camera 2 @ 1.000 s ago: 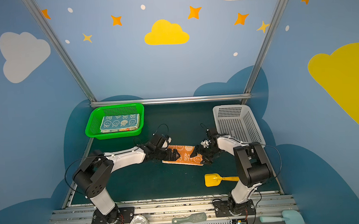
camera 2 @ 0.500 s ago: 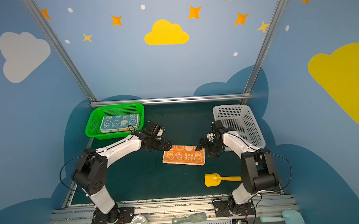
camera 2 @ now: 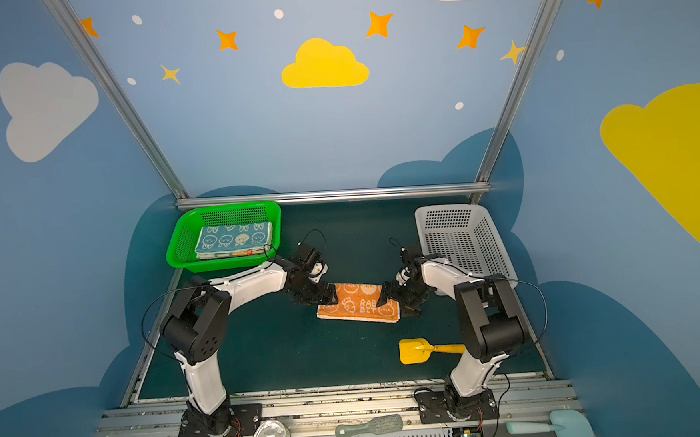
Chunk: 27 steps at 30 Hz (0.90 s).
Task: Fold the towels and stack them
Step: 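Grasp both ends of the folded orange strip with both grippers, then carry the strip to the green basket with the left gripper while the right releases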
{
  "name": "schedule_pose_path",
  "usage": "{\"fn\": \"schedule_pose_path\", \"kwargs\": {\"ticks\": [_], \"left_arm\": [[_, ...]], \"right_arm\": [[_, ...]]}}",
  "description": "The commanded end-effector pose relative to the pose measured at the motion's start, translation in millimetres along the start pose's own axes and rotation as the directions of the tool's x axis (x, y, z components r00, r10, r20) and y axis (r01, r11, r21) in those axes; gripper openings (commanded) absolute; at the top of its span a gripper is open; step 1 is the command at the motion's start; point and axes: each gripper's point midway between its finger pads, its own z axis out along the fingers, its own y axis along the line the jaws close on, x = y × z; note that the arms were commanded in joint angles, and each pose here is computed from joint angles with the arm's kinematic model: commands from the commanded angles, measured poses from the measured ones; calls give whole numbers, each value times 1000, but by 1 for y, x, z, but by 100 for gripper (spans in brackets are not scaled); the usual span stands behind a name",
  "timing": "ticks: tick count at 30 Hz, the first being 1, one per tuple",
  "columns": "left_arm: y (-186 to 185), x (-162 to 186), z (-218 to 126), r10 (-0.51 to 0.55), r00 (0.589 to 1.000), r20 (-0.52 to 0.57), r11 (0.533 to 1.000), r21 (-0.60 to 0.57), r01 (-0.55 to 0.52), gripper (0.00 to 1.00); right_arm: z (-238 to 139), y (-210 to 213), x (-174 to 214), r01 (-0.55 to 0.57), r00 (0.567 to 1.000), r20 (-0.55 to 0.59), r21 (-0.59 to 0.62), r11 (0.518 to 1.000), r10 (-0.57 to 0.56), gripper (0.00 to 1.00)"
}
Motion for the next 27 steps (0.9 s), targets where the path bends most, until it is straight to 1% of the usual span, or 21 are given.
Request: {"fn": "schedule_pose_path", "kwargs": {"ticks": [1,3,5,6,10,11,16,21,24,25,27], "left_arm": [[3,21,24,-19,995,-97,999,26,22,84],[4,22,27,-25,995,-101,999,25,28,75],[6,24,31,-33,995,-98,999,28,36,62],[6,26,33,-34,995,-98,999,27,37,57],[12,32,40,-41,993,-115,999,12,43,28],[14,34,42,-43,992,-120,999,7,44,22],[17,30,39,-31,993,-113,999,-20,28,3],[13,9,19,-6,996,-92,999,-33,3,3],[9,-12,-6,8,998,-57,1000,-29,-9,3],[15,-20,-15,13,999,-37,998,-62,-15,3],[19,-35,-34,20,1000,-12,996,-86,-21,3]], "right_arm": [[16,1,-1,-21,1000,-15,-1,1000,21,89],[21,3,-1,-29,999,-22,-4,1000,29,89],[24,4,-1,-38,999,-25,-11,999,38,89],[25,5,-1,-40,999,-27,-14,999,39,89],[26,8,-2,-41,999,-29,-23,999,41,89],[26,9,-2,-42,999,-30,-26,999,41,89],[26,16,-5,-32,999,-32,-41,999,31,89],[20,27,-10,-10,1000,-22,-64,998,9,89],[12,39,-17,23,1000,-8,-84,996,-24,89],[9,42,-19,38,999,0,-83,996,-38,89],[3,52,-25,71,997,16,-93,993,-70,89]]}}
